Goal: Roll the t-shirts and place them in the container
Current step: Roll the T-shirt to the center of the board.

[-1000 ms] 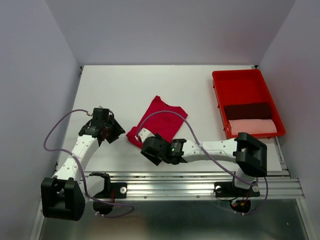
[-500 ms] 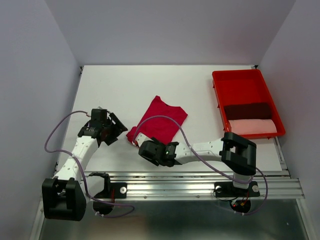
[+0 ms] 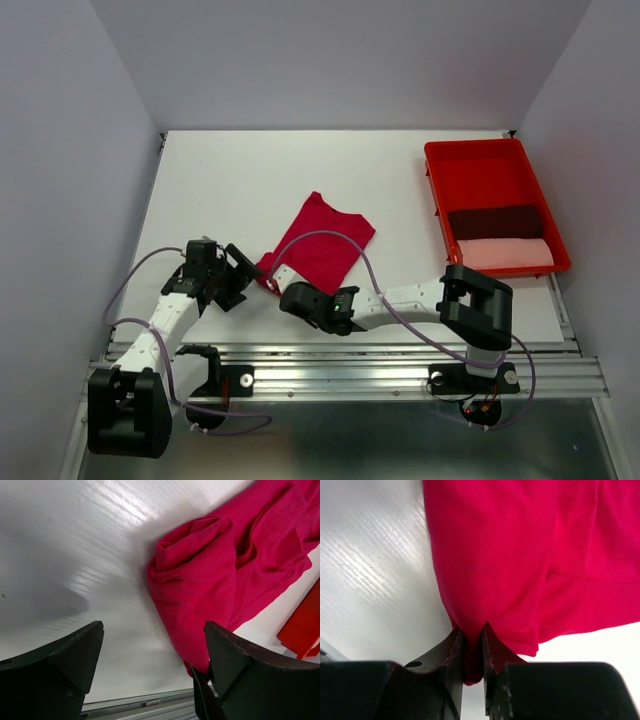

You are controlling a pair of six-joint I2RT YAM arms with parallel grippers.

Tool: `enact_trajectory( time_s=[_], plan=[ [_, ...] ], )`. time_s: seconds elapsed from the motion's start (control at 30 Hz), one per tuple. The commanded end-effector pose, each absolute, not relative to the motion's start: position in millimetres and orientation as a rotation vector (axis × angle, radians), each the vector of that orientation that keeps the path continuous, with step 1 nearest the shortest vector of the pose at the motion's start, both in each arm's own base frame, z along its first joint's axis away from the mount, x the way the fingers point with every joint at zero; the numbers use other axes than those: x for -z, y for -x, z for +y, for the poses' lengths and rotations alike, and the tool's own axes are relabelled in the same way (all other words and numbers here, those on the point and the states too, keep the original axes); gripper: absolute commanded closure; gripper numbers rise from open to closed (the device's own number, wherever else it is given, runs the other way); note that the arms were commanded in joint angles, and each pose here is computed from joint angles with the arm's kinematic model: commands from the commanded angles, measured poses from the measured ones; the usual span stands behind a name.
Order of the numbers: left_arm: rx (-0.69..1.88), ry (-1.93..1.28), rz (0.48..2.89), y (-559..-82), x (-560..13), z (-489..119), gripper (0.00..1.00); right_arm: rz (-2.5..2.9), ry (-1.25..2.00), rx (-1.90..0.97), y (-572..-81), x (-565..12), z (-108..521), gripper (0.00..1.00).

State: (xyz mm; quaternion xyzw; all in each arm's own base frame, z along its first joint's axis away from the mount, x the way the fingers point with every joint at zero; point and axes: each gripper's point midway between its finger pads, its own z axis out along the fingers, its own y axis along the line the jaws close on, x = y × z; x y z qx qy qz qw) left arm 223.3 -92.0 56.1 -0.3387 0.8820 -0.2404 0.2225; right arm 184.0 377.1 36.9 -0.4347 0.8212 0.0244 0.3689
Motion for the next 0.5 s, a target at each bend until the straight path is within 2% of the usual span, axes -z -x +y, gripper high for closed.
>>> enact_trajectory(
  time_s=[0.0, 0.47],
  plan=[
    [0.789, 0.912, 2.363, -232.8, -63.7, -103.0, 0.04, 2.096, 0.990, -0.277, -180.5, -67.7, 399.3, 0.99],
    [0.861, 0.894, 2.295, -243.9, -49.7, -108.5, 0.05, 2.160, 0.864, -0.524, -183.8, -86.8, 404.1, 0.99]
  ],
)
